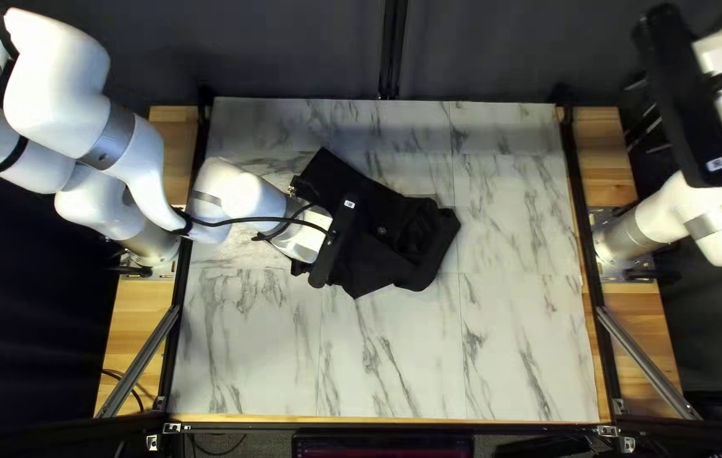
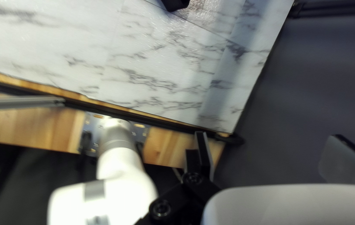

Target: Fold t-shirt

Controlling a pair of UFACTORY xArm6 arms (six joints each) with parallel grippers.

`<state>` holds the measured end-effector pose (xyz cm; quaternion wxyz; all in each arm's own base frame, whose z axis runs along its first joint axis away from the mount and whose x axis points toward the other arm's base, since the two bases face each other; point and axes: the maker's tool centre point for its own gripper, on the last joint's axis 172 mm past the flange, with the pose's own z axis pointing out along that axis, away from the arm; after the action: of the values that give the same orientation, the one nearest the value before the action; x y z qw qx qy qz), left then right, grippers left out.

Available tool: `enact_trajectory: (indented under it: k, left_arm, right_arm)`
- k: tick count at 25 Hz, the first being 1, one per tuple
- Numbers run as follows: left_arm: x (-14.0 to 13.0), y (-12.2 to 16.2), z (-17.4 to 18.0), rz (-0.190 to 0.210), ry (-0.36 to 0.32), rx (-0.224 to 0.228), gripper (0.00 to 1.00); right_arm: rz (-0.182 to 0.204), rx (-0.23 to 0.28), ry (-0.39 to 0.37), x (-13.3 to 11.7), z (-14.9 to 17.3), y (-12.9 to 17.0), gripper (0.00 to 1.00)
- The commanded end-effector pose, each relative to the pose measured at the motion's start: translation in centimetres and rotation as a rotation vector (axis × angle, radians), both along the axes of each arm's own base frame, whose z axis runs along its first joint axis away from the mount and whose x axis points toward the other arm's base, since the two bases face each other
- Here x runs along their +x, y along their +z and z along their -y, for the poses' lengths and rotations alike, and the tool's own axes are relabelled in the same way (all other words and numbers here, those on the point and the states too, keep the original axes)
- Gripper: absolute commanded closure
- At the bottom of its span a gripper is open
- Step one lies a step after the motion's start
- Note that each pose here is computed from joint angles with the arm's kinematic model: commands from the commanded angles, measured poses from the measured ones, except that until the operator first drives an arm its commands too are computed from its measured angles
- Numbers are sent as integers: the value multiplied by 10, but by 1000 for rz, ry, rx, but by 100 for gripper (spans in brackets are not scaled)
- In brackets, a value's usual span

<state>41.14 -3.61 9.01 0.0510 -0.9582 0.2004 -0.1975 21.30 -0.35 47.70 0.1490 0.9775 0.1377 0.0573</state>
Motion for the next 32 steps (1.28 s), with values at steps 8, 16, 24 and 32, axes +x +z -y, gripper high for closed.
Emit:
enact_trajectory:
  k: [8,16,24,32]
  left_arm:
    - [28,14,-7,11,-53,-10,0]
    - [71,17,-3,8,-132,-35,0]
    - [91,-4,15,-99,-133,24,0]
    - [98,-1,14,-129,-146,57,100]
  right_arm:
    - [0,0,-1,0,0,0,0]
    - [0,0,-1,0,0,0,0]
    - [0,0,-1,0,0,0,0]
    - [0,0,-1,0,0,0,0]
